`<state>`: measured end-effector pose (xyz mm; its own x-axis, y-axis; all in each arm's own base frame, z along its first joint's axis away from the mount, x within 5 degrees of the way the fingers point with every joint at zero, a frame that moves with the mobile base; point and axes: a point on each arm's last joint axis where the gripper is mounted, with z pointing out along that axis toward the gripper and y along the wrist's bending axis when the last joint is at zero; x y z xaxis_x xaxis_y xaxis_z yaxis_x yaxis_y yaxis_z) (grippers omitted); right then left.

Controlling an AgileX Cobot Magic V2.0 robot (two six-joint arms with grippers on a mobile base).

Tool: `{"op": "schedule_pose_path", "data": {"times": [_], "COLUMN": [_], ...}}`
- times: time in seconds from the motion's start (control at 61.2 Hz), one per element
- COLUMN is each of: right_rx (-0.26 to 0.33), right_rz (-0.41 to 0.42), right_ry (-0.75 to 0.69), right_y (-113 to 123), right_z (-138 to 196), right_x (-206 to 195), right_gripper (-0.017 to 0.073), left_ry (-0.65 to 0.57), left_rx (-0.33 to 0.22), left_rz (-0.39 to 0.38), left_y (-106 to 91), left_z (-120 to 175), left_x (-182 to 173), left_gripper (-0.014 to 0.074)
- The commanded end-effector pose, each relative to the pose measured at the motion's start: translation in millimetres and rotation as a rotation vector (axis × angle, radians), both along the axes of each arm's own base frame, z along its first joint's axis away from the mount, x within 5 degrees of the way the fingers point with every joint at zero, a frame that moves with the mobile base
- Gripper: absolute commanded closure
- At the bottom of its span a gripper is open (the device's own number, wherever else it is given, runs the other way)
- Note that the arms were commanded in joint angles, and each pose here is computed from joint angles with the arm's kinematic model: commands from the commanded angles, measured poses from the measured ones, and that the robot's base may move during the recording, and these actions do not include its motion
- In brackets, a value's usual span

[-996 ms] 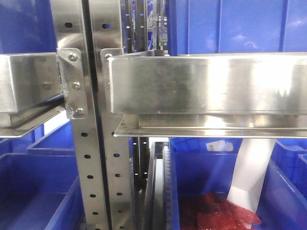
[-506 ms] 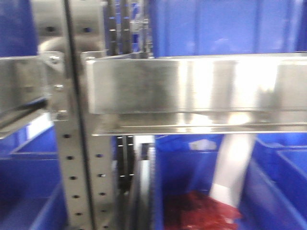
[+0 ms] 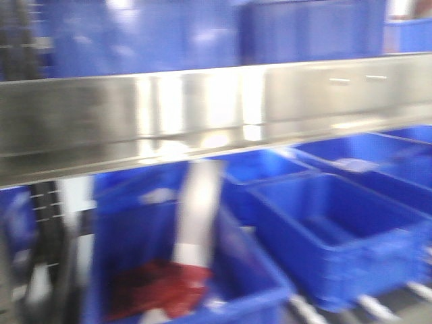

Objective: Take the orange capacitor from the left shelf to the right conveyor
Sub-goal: 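Hold the cylinder in the right gripper and drive away from the shelf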

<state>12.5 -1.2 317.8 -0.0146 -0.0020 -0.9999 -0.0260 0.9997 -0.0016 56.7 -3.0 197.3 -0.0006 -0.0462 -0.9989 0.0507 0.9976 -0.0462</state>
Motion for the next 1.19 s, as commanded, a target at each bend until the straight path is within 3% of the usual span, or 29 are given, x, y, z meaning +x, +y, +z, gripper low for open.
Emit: {"op": "schedule_pose_path", "data": {"times": [0.0,0.882,1.176], "right_rx": [-0.002,-0.002,-0.002], "right_rz": [-0.006,-0.006,-0.006], "right_ry": [-0.111,-0.111,-0.111], "right_y": [-0.1,-0.1,-0.1], "right_z": [18.0,18.0,18.0], "right_x": [-3.0,-3.0,-3.0], "right_gripper": [0.0509,0.0509,0.0509], "left_ry": [-0.102,-0.102,-0.102], "left_rx": [-0.009,-0.009,-0.012], "left_rz": [-0.001,-0.001,-0.06], "left_y": [0.3,0.3,-3.0], "left_z": [10.1,10.1,10.1], "left_x": [-1.5,-1.5,-1.8], "left_gripper": [0.072,0.072,0.072]}}
